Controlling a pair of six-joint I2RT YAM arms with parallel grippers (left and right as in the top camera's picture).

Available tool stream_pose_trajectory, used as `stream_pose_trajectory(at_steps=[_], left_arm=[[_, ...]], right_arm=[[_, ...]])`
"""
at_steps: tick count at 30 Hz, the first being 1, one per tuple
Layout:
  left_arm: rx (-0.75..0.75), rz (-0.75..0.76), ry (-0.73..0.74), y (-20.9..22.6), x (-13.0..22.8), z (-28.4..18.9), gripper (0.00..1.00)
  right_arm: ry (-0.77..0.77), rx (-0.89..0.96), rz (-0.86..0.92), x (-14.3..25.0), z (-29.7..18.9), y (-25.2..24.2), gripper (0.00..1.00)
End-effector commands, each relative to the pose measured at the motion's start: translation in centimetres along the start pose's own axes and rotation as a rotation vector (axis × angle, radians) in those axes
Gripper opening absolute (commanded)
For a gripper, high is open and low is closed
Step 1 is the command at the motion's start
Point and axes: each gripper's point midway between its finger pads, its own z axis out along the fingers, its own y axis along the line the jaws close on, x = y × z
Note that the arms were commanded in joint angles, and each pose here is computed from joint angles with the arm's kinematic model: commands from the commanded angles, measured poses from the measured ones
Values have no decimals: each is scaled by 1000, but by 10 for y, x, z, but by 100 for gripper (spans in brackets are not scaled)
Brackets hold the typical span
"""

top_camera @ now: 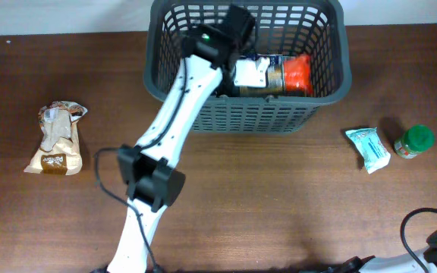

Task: Pack container
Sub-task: 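Lower the pasta box into the basket and open the left gripper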

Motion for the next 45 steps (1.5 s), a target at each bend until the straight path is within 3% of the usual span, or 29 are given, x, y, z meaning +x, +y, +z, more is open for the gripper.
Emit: stream_pose_trajectory(at_steps=[1,9,11,12,13,16,17,18,21,26,35,40,42,45], left_arm=[[-35,8,34,14,5,21,2],[-85,-5,27,32,-1,54,2],[-110,-8,22,38,-2,54,7],[-118,-10,18,40,-3,54,16],[-132,-13,9,44,-5,53,33],[-136,-17,8,45,-5,53,59],[-137,-34,6,45,-5,50,83],[-132,-71,6,43,-3,45,99],[-126,-136,40,36,7,25,99],[-252,-343,81,46,41,-51,99],[-453,-753,-212,60,123,-215,99],[-423,-1061,-89,40,223,-220,99],[-413,-1265,-26,34,275,-209,99],[-337,-1448,32,20,327,-183,99]], right_arm=[[1,-1,2,-1,1,0,99],[1,-1,2,-1,1,0,99],[1,-1,2,-1,1,0,99],[1,-1,2,-1,1,0,99],[1,-1,2,-1,1,0,99],[1,-1,2,-1,1,0,99],[1,-1,2,-1,1,0,99],[1,-1,2,-1,1,0,99],[1,-1,2,-1,1,0,99],[1,-1,2,-1,1,0,99],[1,-1,2,-1,1,0,99],[1,-1,2,-1,1,0,99],[1,-1,2,-1,1,0,99],[1,-1,2,-1,1,0,99]])
